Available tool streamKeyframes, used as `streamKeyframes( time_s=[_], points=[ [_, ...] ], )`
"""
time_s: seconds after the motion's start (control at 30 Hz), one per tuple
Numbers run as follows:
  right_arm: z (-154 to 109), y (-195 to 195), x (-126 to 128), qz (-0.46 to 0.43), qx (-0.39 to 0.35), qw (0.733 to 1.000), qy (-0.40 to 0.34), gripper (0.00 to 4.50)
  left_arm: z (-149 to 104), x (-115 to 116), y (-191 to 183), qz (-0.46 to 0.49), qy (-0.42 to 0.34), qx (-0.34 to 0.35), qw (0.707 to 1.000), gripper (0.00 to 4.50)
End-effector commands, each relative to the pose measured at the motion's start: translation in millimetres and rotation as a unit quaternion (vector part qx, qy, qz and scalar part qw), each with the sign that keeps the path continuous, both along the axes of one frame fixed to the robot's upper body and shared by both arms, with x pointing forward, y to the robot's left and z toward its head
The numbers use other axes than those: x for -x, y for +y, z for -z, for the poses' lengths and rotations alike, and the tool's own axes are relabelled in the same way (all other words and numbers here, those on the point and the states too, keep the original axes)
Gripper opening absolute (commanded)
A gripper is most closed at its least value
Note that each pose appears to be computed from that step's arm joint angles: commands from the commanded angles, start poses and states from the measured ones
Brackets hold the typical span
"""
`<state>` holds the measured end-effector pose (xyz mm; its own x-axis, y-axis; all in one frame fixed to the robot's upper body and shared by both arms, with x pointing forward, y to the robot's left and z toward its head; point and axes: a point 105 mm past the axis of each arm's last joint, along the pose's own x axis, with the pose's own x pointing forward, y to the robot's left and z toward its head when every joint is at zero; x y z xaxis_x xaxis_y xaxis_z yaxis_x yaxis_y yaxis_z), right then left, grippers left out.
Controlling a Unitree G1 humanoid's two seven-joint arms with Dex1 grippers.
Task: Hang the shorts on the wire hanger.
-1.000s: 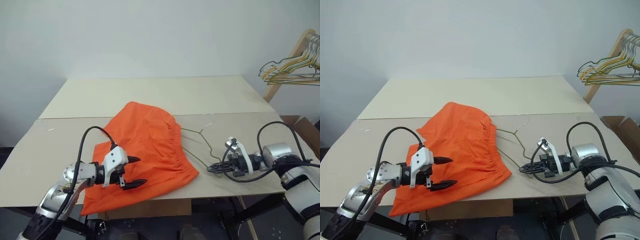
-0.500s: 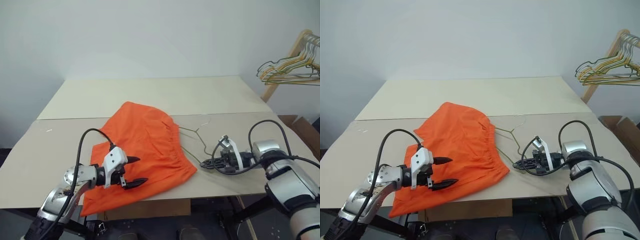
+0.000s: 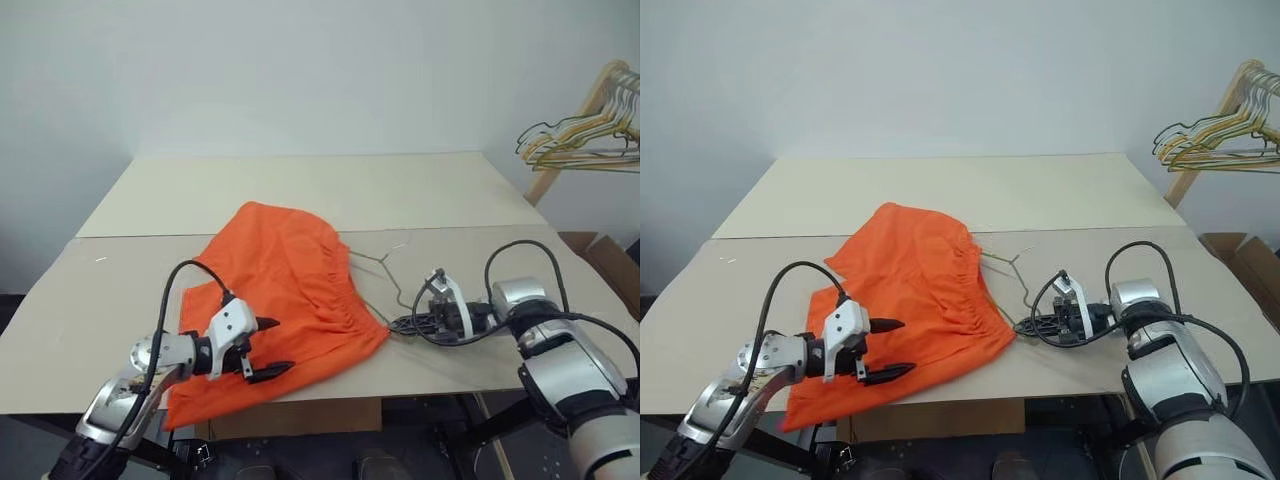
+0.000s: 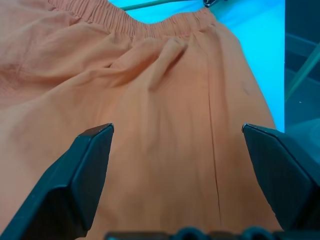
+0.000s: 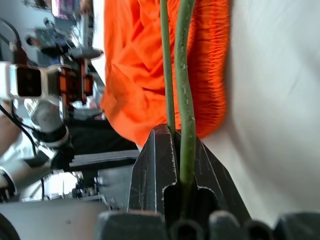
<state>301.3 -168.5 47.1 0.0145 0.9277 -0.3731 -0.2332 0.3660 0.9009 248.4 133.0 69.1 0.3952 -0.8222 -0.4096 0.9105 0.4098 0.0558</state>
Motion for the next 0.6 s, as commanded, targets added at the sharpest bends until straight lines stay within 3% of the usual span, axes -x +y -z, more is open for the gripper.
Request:
streamKeyframes(
  time_s=[0.03,0.37,0.6],
  points=[
    [-2.2,1.7,4.9,-0.013,-0.016,1.000,0.016,0.00,-1.8,-1.5,-1.2,0.009,-0.018,-0.016,1.000,4.46],
    [-11.8,6.0,-29.7,0.091,-0.029,0.995,-0.024,0.00,3.8,-1.0,-5.2,0.010,-0.020,-0.022,1.000,4.46],
    [-12.9,20.6,-19.0,0.017,-0.052,0.998,-0.026,0.00,4.9,-2.8,-3.4,0.007,-0.023,-0.028,0.999,4.46]
  ],
)
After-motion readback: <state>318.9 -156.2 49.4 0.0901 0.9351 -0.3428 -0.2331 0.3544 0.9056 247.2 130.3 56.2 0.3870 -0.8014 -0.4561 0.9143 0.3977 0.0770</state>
